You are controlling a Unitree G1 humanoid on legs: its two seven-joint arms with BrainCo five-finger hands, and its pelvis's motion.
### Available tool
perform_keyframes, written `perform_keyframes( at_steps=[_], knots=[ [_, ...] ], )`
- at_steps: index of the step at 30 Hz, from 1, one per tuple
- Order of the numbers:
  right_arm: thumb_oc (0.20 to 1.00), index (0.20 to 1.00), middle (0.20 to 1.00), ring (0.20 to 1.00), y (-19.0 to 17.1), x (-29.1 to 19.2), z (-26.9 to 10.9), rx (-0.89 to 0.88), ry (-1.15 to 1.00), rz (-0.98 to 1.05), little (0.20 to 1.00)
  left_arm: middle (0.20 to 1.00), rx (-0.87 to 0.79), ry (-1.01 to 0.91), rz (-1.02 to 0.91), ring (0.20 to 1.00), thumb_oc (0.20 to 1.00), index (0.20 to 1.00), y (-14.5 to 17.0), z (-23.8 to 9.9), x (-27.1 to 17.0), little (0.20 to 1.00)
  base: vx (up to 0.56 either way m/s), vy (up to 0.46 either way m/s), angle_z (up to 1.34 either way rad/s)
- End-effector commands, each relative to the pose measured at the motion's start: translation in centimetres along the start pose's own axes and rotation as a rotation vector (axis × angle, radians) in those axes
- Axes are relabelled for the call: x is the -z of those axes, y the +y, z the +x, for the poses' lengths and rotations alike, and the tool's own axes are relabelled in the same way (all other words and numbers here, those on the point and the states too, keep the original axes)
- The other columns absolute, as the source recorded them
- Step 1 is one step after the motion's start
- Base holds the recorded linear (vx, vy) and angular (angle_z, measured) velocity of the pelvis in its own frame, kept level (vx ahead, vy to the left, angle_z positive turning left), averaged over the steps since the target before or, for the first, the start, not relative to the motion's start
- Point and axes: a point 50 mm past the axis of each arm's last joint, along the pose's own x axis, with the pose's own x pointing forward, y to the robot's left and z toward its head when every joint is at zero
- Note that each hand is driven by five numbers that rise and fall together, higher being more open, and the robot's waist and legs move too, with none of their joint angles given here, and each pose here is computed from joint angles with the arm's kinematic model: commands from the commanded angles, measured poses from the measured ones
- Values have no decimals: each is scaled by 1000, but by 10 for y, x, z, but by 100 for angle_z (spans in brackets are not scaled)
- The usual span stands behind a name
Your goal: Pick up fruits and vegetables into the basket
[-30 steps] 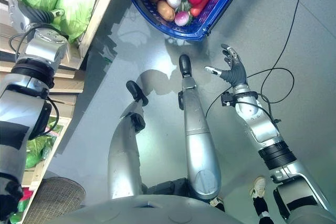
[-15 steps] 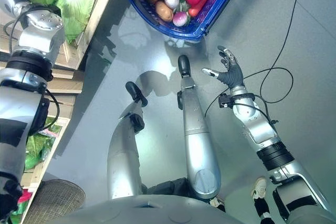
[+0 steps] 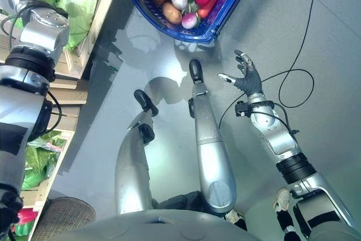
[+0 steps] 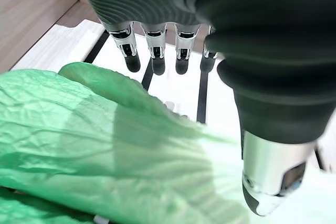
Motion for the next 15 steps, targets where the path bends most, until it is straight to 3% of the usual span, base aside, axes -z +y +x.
perform_keyframes(
  at_steps=[1,15],
  knots=[
    [1000,1000,1000,1000,-2,6,-8,-2,-7,33,1000,1000,-75,28,159,1000,1000,1000,22,18,16,1000,-5,18,-6],
    [1000,1000,1000,1000,-4,6,-8,-1,-6,36,1000,1000,4,225,257,1000,1000,1000,19,17,55,1000,1,6,-1]
  ],
)
